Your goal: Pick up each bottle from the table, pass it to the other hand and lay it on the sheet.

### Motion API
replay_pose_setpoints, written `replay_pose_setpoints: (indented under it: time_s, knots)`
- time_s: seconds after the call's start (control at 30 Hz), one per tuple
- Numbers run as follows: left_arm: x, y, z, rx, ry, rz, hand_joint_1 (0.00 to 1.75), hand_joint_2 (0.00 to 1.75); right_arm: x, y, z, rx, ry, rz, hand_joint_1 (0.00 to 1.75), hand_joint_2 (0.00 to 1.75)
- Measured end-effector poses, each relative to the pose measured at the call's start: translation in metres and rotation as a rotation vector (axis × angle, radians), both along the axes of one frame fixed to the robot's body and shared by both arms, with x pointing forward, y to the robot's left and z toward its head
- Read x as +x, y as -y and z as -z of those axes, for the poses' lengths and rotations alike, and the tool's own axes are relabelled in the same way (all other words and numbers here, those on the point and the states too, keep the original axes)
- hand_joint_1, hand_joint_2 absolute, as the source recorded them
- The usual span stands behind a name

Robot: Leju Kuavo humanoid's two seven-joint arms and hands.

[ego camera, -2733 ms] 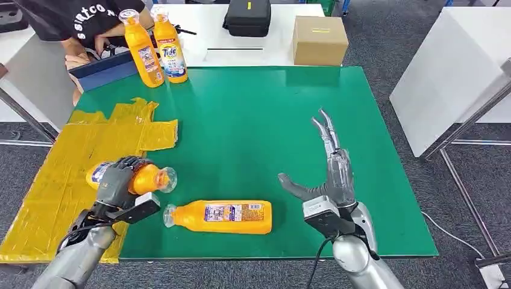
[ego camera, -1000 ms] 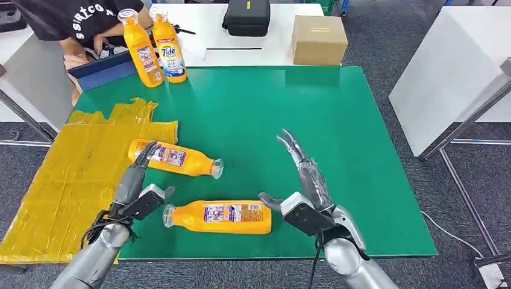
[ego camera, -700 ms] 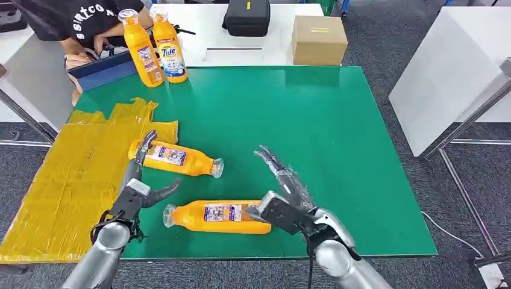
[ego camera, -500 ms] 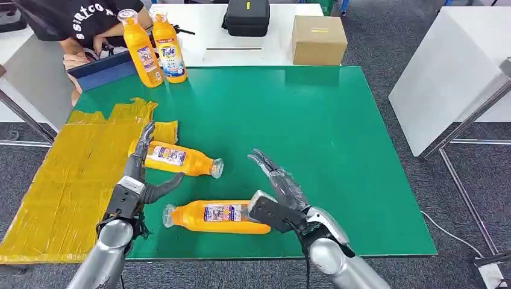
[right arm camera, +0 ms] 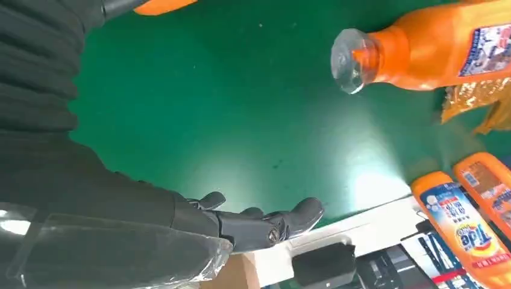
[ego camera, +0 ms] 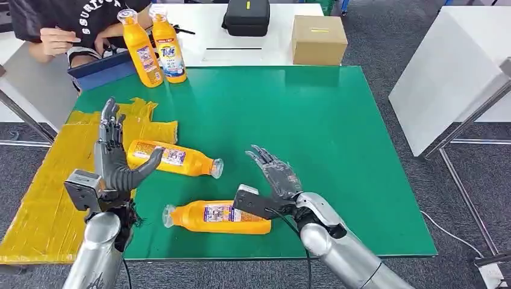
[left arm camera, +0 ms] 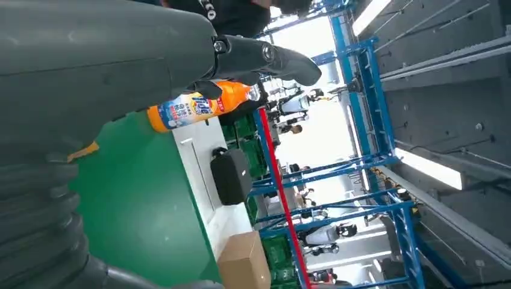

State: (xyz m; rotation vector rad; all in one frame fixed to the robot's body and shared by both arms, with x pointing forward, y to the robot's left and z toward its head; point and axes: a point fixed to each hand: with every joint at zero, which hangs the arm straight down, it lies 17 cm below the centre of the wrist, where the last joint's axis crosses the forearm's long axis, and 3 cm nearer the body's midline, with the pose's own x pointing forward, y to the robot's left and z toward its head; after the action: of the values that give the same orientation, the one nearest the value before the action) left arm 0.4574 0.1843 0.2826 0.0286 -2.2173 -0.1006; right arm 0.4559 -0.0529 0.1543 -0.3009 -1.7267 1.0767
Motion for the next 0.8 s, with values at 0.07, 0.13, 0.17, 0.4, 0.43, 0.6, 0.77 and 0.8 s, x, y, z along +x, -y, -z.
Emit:
replay_pose_setpoints:
  time_s: [0.07,0.13,0.17,0.4,0.43,0.6,0.77,0.8]
  knots:
    - [-0.001,0.0,-0.001,-0.003,0.003,0.0,0.0,1.75,0.0,0.0,0.002,-0.005,-0.004,-0.001,0.0,1.75]
    - [-0.001,0.0,-0.001,-0.005,0.002,0.0,0.0,1.75,0.0,-0.001,0.004,-0.009,-0.006,-0.002,0.0,1.75]
    - [-0.002,0.0,-0.001,-0.005,0.002,0.0,0.0,1.75,0.0,-0.001,0.005,-0.012,-0.008,-0.003,0.0,1.75]
    - [-0.001,0.001,-0.001,-0.001,0.003,-0.004,0.0,1.75,-0.005,-0.009,0.015,-0.076,-0.013,-0.032,0.0,1.75]
    - [-0.001,0.002,-0.001,0.001,0.002,-0.008,0.0,1.75,-0.007,-0.012,0.017,-0.085,-0.014,-0.041,0.0,1.75]
    - [0.001,0.002,0.002,-0.001,-0.008,-0.023,0.0,1.75,-0.021,-0.028,0.02,-0.128,0.022,-0.098,0.0,1.75]
    - [0.002,-0.006,0.002,-0.003,-0.006,-0.053,0.0,1.75,-0.032,-0.04,0.012,-0.168,0.125,-0.13,0.0,1.75]
    - [0.003,-0.009,0.003,-0.002,-0.006,-0.061,0.0,1.75,-0.036,-0.042,0.008,-0.179,0.157,-0.131,0.0,1.75]
